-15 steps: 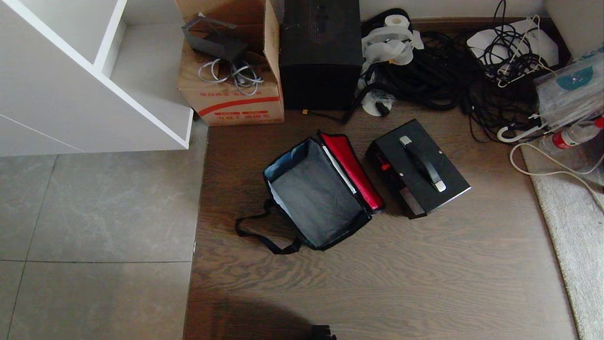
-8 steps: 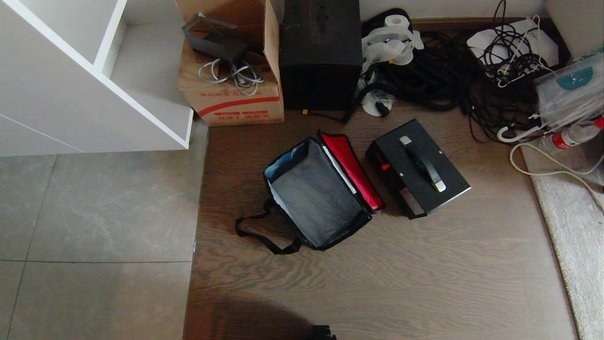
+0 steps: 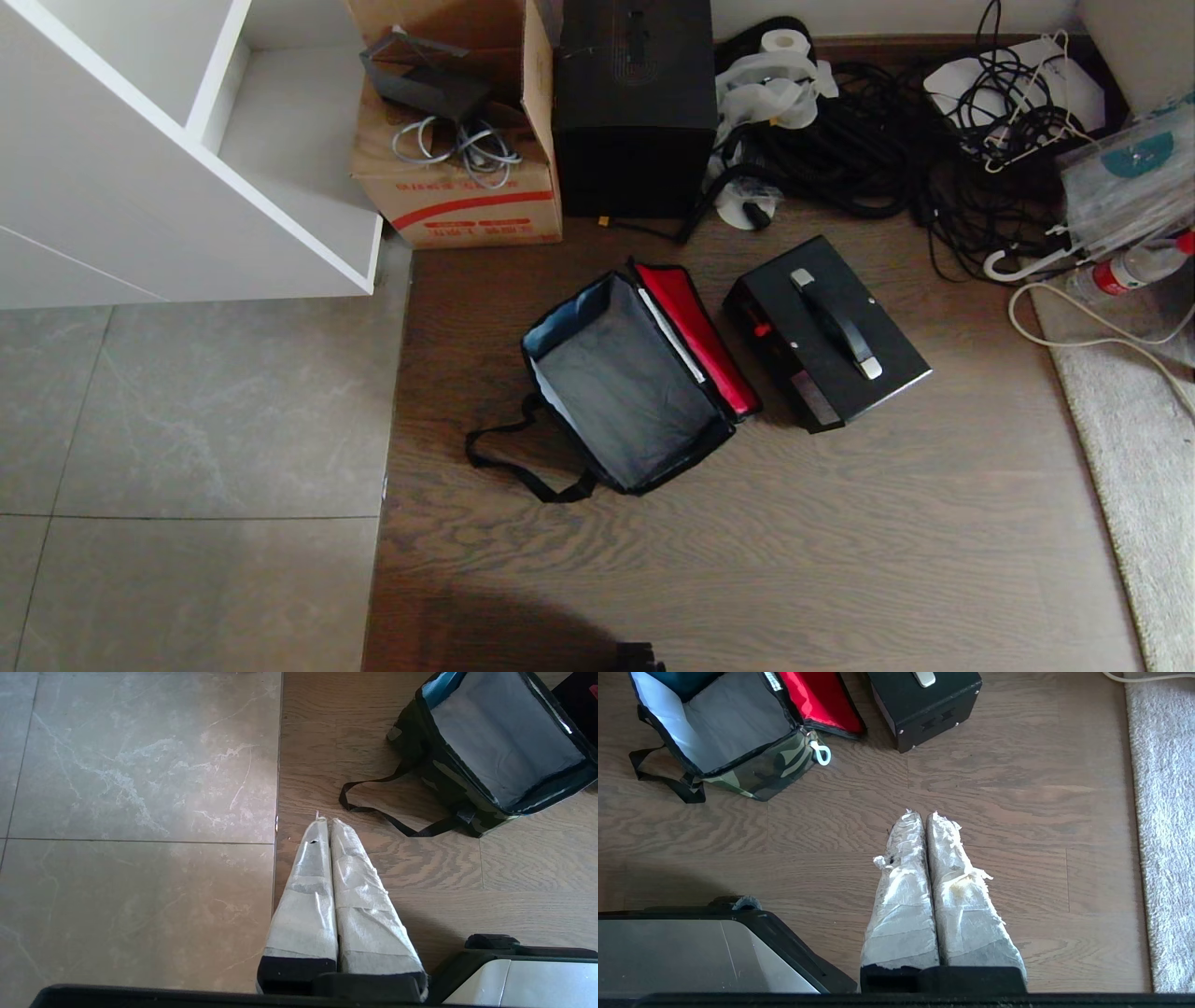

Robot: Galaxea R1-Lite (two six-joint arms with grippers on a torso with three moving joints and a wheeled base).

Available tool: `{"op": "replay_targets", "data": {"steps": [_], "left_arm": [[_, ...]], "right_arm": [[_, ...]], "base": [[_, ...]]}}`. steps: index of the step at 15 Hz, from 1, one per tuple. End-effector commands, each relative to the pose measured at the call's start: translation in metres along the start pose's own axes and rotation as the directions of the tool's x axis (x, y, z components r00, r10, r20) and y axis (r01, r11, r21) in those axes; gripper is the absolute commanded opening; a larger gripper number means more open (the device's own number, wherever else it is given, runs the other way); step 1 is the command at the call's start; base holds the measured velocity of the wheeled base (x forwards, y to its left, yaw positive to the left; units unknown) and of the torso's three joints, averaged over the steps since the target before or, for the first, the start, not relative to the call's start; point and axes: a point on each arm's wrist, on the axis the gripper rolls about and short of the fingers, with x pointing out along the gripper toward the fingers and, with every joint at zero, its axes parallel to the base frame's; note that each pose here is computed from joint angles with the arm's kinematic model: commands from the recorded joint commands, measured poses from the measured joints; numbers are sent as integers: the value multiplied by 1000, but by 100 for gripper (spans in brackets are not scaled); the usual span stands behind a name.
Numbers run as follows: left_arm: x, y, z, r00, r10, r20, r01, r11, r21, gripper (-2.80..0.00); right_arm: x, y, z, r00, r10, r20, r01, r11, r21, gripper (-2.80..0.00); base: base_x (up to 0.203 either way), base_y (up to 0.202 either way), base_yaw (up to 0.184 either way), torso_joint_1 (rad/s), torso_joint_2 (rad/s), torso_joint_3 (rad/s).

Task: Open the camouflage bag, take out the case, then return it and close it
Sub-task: Grip the handle again

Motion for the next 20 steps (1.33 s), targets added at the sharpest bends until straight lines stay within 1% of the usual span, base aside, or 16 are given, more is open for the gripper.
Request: {"op": "replay_targets", "data": {"steps": [1,20], "left_arm": [[1,0,-2,1000,0,-9,0,1000,0,-280],[1,0,-2,1000,0,-10,0,1000,0,-280]], "right_arm": [[0,0,0,1000,1,-5,-1,1000,0,-280],[0,0,0,1000,1,-5,-1,1000,0,-280]], "base": [[0,0,0,0,0,0],[0,0,0,0,0,0]]}}
